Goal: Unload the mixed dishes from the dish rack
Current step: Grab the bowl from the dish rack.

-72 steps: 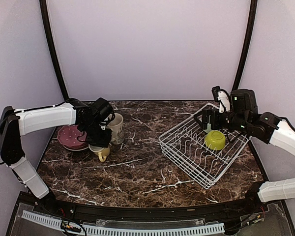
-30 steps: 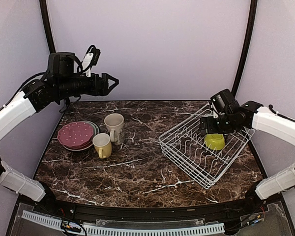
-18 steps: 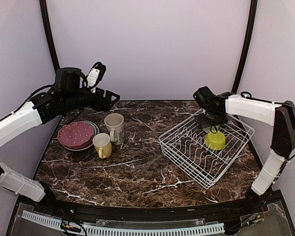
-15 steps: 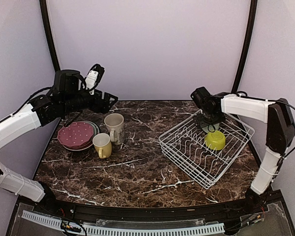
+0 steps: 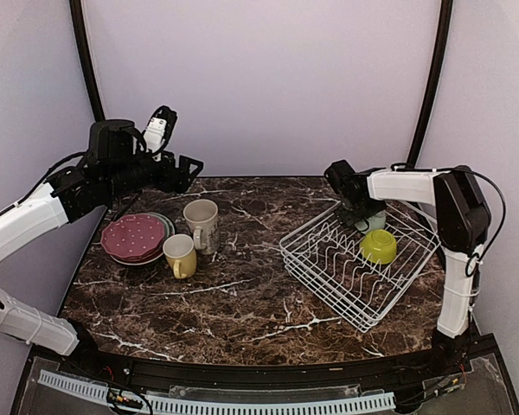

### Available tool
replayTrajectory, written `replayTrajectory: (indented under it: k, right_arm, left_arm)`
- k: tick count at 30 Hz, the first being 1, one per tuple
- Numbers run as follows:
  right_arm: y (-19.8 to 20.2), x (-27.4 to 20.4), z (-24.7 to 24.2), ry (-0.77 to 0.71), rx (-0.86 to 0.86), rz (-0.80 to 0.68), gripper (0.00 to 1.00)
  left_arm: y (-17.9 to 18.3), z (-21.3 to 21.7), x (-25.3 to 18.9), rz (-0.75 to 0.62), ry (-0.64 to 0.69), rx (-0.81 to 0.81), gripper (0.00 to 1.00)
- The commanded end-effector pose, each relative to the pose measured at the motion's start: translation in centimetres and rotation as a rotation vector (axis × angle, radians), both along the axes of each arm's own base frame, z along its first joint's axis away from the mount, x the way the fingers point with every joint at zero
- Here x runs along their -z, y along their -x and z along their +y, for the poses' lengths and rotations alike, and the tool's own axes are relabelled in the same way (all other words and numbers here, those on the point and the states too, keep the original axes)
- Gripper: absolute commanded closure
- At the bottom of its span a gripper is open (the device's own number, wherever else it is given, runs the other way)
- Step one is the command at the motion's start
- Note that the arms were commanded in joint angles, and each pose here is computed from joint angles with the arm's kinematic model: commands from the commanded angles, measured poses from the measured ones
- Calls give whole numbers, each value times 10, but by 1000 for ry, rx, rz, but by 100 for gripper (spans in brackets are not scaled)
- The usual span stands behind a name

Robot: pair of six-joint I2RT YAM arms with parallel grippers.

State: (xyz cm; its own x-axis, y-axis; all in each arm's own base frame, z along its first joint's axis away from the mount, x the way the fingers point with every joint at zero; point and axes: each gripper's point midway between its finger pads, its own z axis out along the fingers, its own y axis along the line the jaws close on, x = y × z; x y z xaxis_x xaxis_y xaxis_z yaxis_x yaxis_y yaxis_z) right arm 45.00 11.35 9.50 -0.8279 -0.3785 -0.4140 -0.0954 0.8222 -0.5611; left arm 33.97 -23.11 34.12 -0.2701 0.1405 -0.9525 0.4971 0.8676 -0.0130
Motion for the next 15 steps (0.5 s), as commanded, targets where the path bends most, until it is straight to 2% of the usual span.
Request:
replayTrajectory:
  k: [1, 15]
  right_arm:
    - [-12, -9, -7, 47, 31, -63, 1]
    - [-24, 11, -6, 87, 45, -71, 4]
  left_arm:
    - [5, 7, -14, -44, 20, -12, 14]
    - [0, 2, -2, -9, 18, -7, 14]
